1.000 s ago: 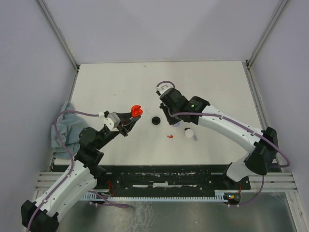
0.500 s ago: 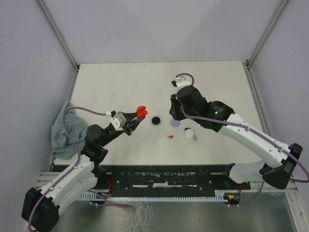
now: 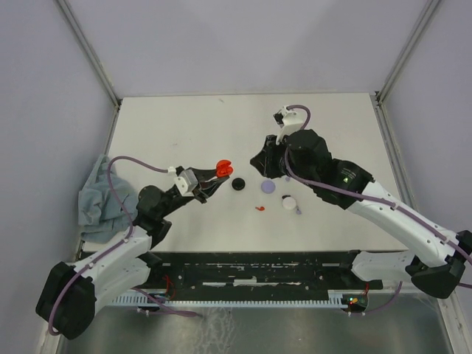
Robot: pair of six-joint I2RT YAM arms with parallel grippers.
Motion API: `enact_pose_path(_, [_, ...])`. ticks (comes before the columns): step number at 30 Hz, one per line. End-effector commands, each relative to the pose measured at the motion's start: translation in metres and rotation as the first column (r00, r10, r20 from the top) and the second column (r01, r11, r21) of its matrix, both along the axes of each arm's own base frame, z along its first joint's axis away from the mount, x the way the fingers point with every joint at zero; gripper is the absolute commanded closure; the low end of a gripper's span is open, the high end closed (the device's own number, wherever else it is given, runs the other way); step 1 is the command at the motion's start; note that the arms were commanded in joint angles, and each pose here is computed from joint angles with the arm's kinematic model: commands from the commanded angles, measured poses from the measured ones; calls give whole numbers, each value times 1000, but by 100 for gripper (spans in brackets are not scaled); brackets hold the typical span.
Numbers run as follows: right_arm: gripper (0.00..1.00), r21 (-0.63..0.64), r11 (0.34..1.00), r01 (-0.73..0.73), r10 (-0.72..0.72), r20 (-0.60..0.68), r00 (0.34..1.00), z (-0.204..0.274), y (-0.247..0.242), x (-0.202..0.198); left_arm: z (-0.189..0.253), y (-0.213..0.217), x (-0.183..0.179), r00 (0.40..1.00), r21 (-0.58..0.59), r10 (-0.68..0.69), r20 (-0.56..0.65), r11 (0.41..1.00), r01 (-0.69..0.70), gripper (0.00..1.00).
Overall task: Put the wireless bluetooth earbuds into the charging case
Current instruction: Pick up the earbud from the center of the board, then place the earbud in the charging case.
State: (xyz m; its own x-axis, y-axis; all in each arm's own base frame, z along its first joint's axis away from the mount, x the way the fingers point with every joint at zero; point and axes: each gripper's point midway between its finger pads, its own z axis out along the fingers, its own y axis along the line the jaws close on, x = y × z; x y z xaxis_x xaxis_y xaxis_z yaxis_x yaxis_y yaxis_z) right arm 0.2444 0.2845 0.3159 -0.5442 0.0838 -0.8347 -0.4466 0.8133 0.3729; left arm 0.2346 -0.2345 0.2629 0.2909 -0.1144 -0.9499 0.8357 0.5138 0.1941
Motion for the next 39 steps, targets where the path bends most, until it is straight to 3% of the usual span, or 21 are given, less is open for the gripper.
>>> enact_pose_path(1, [85,195,979,-62,50,70,996,45,18,-5,43,-8,-7,991,-81,-50,122,995,60,97])
enact_pose_path(18, [85,403,901,-161,135,92,987,58,57,-10,64,-18,-10,985,-154,-63,158,984,88,97])
enact_pose_path(39, [85,390,910,-140,126,61,990,41,64,-8,75,-11,-8,991,-248,-33,130,967,65,97])
